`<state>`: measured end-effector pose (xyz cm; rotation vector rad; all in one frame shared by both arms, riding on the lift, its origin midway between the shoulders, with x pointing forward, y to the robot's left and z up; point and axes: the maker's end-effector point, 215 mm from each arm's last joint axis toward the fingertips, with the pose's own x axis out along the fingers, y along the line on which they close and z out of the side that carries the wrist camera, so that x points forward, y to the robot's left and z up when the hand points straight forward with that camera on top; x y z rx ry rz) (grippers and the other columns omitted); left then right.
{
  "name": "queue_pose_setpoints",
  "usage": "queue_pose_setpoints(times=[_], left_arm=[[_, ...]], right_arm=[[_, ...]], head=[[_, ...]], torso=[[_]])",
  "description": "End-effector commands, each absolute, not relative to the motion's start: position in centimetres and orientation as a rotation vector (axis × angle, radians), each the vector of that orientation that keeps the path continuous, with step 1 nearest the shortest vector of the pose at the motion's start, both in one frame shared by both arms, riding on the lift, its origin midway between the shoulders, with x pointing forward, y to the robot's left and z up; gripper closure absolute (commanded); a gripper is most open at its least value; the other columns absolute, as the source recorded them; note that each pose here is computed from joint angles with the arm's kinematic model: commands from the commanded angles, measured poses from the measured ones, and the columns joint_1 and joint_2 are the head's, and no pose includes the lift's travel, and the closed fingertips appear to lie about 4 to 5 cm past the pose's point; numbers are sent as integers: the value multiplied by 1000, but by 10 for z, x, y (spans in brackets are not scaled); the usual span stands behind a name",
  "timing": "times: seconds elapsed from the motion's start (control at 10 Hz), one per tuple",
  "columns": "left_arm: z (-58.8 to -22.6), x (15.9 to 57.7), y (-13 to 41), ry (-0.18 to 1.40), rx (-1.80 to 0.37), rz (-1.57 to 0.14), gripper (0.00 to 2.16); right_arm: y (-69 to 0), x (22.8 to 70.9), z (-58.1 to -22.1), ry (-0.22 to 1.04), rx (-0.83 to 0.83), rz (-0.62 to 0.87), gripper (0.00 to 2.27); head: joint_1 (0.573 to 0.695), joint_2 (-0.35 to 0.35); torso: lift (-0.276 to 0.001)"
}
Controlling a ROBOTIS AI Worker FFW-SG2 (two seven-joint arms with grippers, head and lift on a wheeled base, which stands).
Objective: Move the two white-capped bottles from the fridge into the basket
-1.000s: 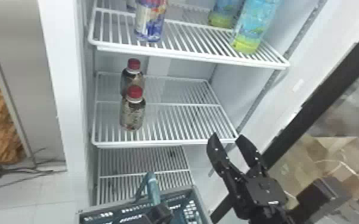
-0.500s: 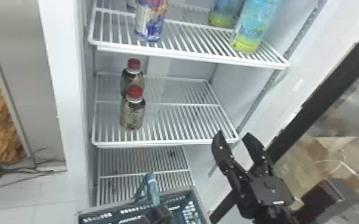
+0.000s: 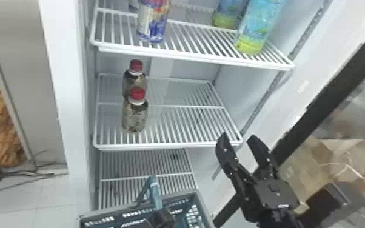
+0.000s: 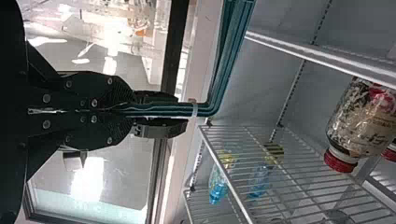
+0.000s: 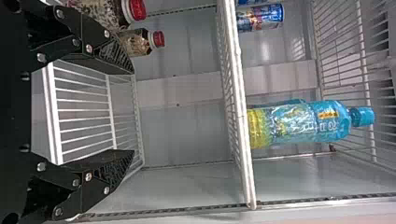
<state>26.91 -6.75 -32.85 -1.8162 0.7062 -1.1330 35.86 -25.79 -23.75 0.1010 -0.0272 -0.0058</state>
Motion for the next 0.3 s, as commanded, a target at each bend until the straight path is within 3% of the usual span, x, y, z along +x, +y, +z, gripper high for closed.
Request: queue_pose_setpoints(times=[0.0, 0.2], left_arm=[[-329, 270, -67, 705, -1816, -1132, 1119], [-328, 270, -66, 702, -1816, -1131, 1119]], right_arm=[[-258, 358, -232, -36, 91, -7, 492], [-260, 358, -231, -38, 83, -11, 492]], head=[[695, -350], [695, -350]], torso=[[-260], [-260]])
